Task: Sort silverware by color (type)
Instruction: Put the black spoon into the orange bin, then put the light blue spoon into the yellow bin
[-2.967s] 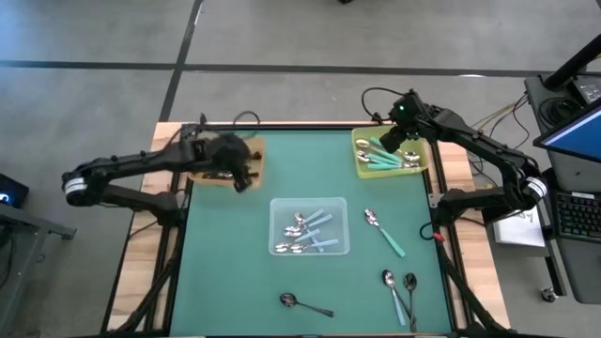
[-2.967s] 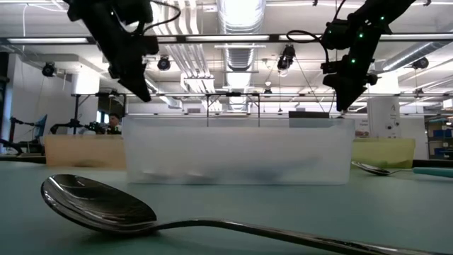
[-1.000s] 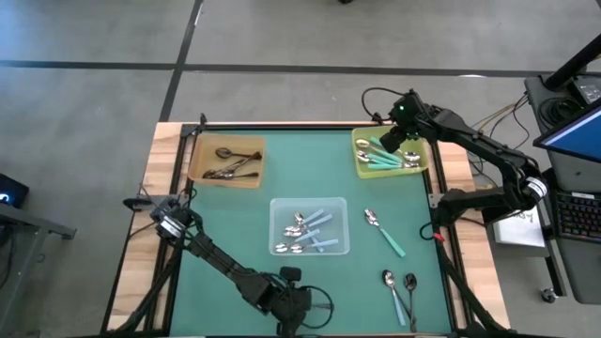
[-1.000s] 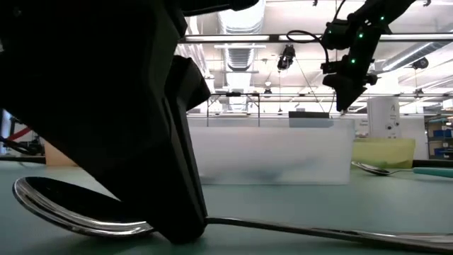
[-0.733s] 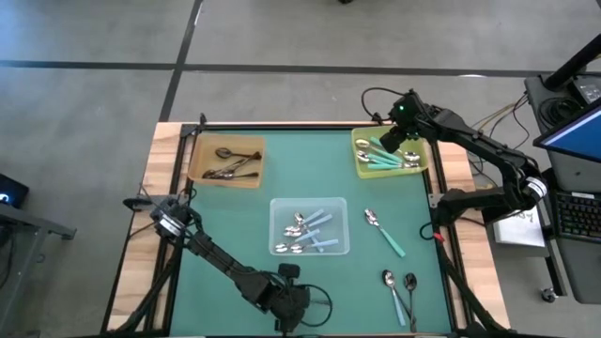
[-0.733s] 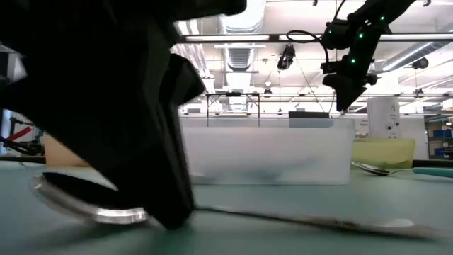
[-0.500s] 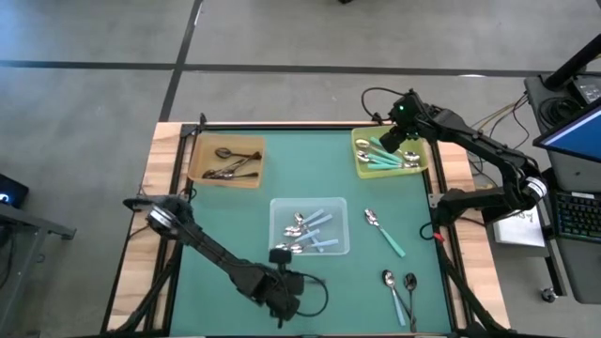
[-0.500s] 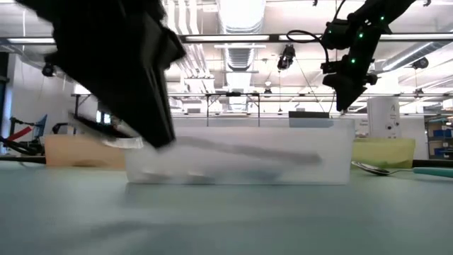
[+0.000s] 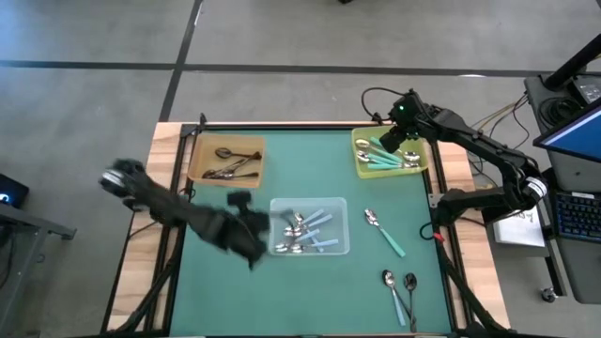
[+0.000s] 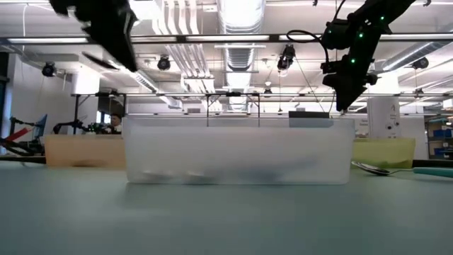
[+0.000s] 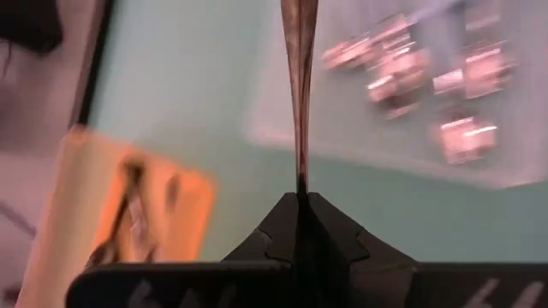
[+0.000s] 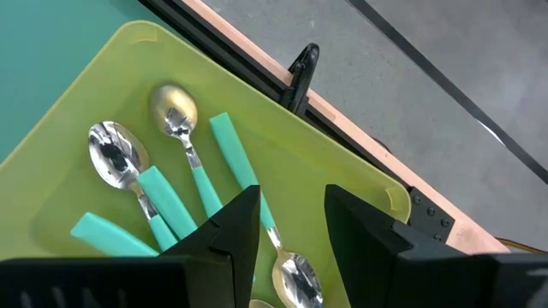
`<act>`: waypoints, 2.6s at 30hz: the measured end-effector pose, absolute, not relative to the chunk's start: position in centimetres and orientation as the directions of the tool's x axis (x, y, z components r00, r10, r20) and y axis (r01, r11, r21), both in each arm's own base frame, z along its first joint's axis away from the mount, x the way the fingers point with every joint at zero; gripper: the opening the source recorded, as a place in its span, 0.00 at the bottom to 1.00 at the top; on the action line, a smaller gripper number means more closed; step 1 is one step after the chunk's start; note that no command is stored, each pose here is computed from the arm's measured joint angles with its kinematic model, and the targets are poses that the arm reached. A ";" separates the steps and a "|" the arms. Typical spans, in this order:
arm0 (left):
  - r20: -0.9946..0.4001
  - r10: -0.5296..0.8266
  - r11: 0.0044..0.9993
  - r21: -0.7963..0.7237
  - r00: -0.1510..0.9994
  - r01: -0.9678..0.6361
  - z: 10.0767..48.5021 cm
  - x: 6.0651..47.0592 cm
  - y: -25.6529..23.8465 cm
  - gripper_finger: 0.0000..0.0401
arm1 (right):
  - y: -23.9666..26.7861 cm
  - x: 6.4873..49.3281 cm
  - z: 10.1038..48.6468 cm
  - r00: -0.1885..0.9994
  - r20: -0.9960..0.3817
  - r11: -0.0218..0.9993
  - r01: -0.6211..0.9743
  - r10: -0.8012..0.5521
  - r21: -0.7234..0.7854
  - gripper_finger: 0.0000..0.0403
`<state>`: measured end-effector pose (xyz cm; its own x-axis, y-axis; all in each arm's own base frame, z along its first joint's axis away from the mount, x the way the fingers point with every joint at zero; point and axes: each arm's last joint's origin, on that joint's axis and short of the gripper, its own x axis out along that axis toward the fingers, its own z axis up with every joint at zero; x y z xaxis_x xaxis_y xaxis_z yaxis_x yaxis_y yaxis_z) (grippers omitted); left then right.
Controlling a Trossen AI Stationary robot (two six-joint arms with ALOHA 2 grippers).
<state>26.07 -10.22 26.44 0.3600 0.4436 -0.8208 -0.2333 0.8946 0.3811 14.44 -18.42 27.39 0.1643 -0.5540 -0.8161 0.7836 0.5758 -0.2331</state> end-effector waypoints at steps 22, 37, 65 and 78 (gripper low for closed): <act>-0.715 0.597 0.574 0.065 0.363 -0.816 22.1 14.3 10.4 0.16 | -18.4 14.4 27.4 0.165 -0.816 0.576 0.784 -0.554 -0.233 0.31; -0.610 0.439 0.839 0.016 0.660 -0.544 23.9 19.9 5.5 0.32 | -18.4 14.4 27.4 0.165 -0.816 0.576 0.784 -0.554 -0.233 0.31; -0.054 0.546 0.825 -0.140 0.836 -0.547 16.7 16.6 0.7 0.33 | -18.4 14.5 27.4 0.166 -0.814 0.575 0.784 -0.556 -0.233 0.31; -0.043 0.553 0.827 -0.091 0.832 -0.555 16.9 16.6 0.8 0.33 | -18.5 14.5 27.5 0.167 -0.807 0.456 0.879 -0.567 -0.139 0.31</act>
<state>16.61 0.79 16.90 0.8320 0.5532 -0.0427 -0.5546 0.8271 -0.0914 14.50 -18.52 27.49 0.1666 -0.5669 -0.8068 0.8789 0.4563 -0.1392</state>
